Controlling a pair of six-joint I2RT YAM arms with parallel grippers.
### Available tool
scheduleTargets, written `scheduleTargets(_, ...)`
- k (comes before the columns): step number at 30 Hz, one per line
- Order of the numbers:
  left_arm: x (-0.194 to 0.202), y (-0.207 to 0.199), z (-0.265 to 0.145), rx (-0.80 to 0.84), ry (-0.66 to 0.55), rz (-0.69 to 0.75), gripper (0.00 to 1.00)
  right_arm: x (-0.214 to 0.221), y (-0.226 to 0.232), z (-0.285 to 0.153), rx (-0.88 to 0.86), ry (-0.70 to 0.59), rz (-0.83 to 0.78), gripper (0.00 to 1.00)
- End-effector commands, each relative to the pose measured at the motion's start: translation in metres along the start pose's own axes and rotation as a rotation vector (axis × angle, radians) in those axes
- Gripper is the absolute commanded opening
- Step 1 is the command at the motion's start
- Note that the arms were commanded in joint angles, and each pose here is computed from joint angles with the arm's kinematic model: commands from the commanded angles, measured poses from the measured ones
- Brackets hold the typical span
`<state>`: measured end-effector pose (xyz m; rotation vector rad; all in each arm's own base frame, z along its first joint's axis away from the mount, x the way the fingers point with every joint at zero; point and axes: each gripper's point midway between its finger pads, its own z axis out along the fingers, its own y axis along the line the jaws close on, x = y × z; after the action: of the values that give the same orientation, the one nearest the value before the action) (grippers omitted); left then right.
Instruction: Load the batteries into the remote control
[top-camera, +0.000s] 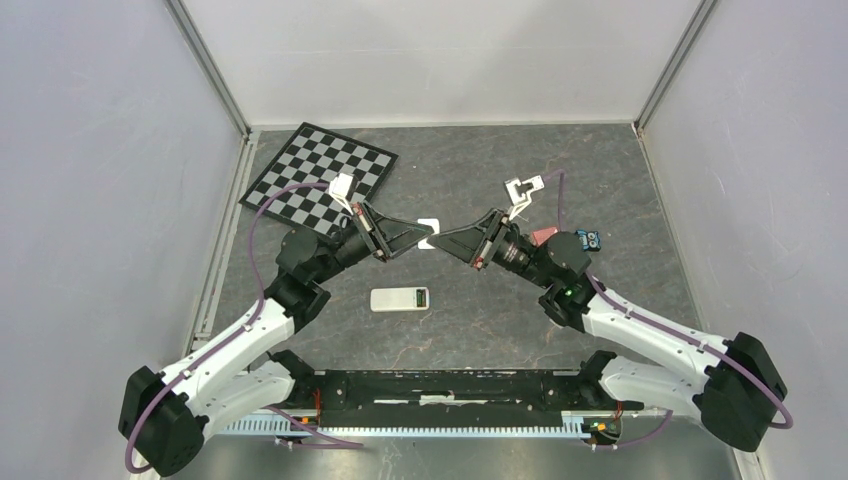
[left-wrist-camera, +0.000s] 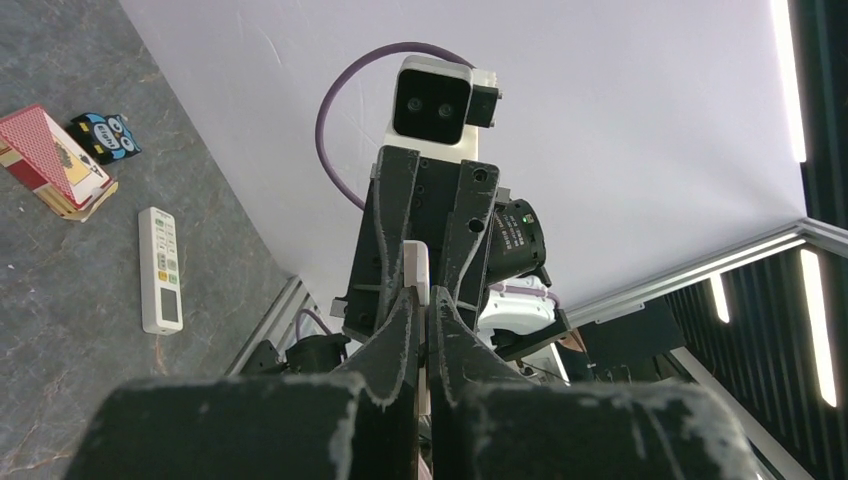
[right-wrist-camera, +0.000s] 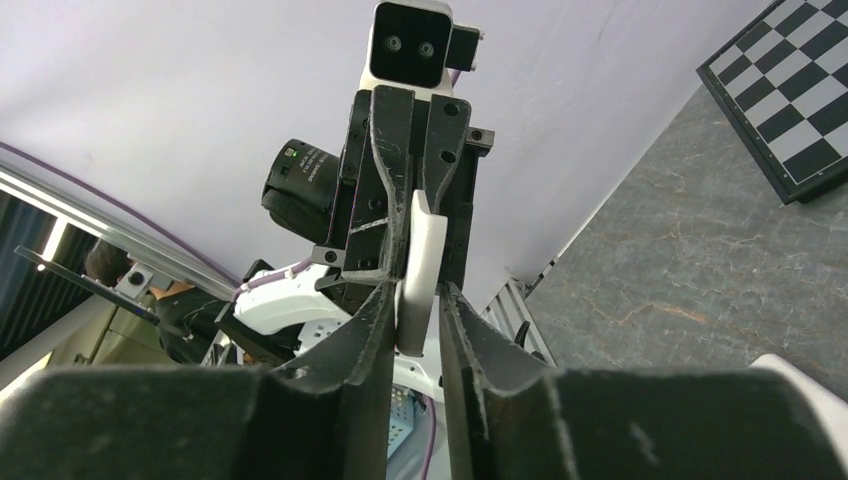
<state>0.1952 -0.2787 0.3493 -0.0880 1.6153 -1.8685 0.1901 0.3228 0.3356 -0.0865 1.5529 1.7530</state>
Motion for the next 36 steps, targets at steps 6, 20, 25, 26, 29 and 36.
scheduleTargets(6, -0.005, -0.012, 0.002, 0.033, -0.013, 0.082, 0.03, 0.001, 0.012, -0.006, -0.066, -0.011, 0.009, 0.01)
scheduleTargets(20, -0.009, 0.102, -0.069, -0.529, -0.091, 0.275, 0.97, 0.034, -0.056, -0.025, 0.120, 0.034, 0.017, 0.00)
scheduleTargets(25, 0.006, 0.157, -0.130, -0.797, -0.120, 0.220, 1.00, 0.071, -0.110, -0.043, 0.270, 0.068, 0.035, 0.00)
scheduleTargets(26, 0.014, 0.167, -0.140, -0.831, -0.108, 0.196, 1.00, 0.080, -0.119, -0.044, 0.296, 0.078, 0.038, 0.00)
scheduleTargets(29, 0.026, 0.194, -0.163, -0.929, -0.117, 0.139, 1.00, 0.101, -0.141, -0.049, 0.339, 0.107, 0.062, 0.00)
scheduleTargets(36, 0.047, 0.246, -0.189, -1.054, -0.094, 0.038, 0.94, 0.127, -0.168, -0.044, 0.361, 0.147, 0.107, 0.00)
